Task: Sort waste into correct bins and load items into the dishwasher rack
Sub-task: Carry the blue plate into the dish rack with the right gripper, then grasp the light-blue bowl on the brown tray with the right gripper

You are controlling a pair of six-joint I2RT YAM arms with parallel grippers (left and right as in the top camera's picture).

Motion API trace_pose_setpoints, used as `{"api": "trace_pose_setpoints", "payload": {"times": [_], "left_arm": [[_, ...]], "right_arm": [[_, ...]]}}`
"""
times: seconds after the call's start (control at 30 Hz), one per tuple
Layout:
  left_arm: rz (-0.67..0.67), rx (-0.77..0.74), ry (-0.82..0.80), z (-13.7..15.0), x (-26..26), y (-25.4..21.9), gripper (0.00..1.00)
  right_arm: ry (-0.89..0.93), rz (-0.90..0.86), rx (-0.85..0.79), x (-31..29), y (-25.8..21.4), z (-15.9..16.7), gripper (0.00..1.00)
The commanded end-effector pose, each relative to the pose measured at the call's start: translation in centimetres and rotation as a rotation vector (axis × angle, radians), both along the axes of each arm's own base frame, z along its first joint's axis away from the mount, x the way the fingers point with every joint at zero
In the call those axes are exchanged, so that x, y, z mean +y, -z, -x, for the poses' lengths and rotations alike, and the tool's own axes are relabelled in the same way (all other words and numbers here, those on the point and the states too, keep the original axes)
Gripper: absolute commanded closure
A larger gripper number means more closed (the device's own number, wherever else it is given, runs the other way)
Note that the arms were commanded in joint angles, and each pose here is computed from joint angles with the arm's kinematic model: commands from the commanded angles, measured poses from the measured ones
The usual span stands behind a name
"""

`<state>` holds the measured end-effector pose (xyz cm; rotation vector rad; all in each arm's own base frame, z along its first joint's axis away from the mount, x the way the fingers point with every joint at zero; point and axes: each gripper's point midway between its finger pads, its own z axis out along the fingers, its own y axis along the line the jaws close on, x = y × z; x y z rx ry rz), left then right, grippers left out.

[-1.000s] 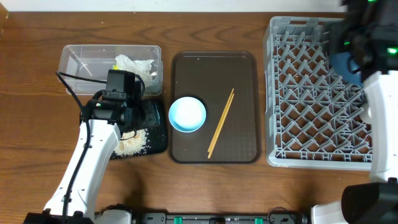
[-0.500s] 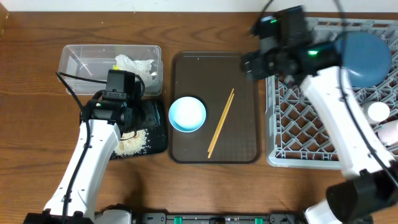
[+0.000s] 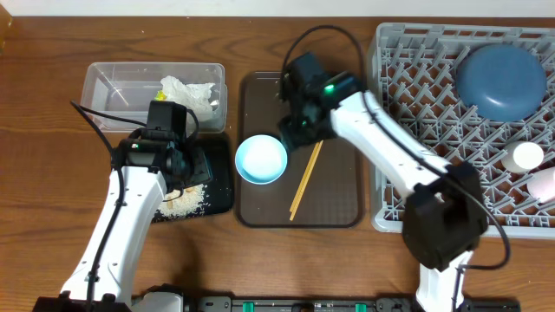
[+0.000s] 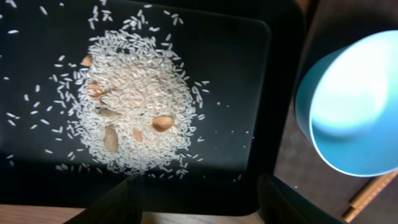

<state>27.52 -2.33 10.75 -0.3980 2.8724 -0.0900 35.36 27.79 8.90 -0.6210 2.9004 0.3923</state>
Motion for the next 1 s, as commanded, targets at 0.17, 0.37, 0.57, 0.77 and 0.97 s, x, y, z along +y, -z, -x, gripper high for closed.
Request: {"api": "trace_pose_setpoints", "payload": {"times": [0.17, 0.37, 0.57, 0.77, 0.97], "left_arm": [[-0.026, -0.005, -0.026, -0.1, 0.7, -0.2, 0.39], [-0.022, -0.004, -0.025, -0.1, 0.6, -0.2, 0.39], [-0.022, -0.004, -0.025, -0.1, 0.6, -0.2, 0.39], [-0.022, -0.004, -0.025, -0.1, 0.6, -0.2, 0.39], [-0.022, -0.005, -0.025, -0.1, 0.6, -0.2, 0.39]], "right_arm": [[0.076, 0.040, 0.101, 1.5, 4.9, 0.9, 0.69], [0.078, 0.034, 0.094, 1.8, 5.7, 0.5, 0.85], [0.078, 0.035, 0.096, 1.8, 5.7, 0.5, 0.99], [0.089, 0.032, 0.086, 1.5, 5.3, 0.1, 0.99], [0.120, 0.032, -0.090, -2.4, -0.1, -3.7, 0.99]]}}
